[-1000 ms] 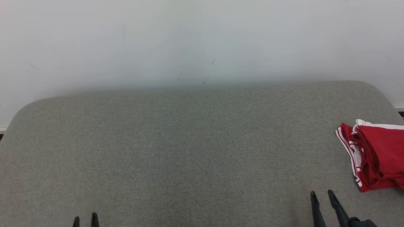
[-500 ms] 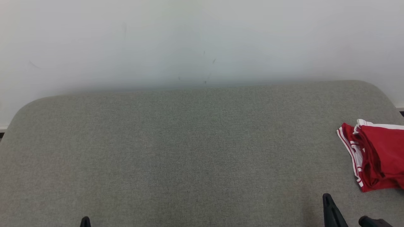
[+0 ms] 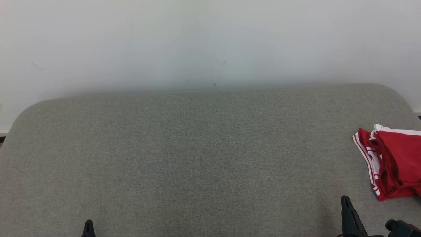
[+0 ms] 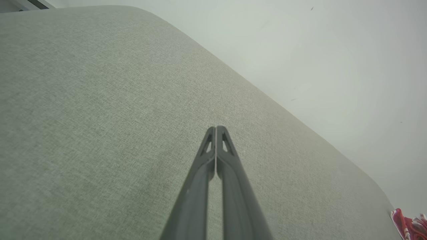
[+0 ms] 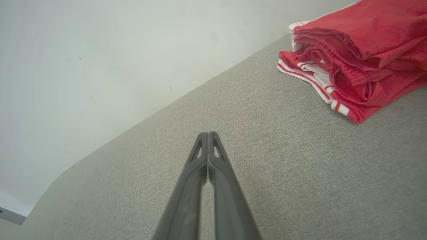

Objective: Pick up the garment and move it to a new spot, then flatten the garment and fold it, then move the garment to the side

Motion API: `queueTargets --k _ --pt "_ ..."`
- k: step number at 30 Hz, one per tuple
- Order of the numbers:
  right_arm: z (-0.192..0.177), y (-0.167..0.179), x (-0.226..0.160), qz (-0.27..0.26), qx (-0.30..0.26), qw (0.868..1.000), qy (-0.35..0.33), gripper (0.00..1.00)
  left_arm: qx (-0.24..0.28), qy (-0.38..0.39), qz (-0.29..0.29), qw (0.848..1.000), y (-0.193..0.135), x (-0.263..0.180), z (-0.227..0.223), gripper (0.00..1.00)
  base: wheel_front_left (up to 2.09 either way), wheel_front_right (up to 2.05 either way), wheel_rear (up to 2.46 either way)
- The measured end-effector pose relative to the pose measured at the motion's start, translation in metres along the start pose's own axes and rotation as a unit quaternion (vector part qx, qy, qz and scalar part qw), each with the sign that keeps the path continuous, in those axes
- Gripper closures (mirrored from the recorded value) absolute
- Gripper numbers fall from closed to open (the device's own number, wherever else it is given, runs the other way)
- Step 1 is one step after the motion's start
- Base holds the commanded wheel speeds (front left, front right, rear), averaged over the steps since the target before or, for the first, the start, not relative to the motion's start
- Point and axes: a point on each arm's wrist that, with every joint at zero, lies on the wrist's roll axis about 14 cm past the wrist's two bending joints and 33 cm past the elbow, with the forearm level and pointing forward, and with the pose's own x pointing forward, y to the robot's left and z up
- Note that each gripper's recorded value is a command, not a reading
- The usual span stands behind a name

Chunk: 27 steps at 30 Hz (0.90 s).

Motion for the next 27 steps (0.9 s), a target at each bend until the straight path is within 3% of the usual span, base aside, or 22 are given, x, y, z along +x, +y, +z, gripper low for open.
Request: queueTargets --k 12,27 --pt "0.005 0.001 0.007 -0.004 0.083 0.997 -0.001 1.00 -0.075 0.007 -0.003 0.997 -0.003 0.007 0.002 1.00 0.00 0.00 0.00" --pt "0.010 0.004 0.016 -0.004 0.184 0.983 -0.001 1.00 -0.167 0.012 -0.007 0.986 -0.008 0.014 0.005 1.00 0.00 0.00 0.00"
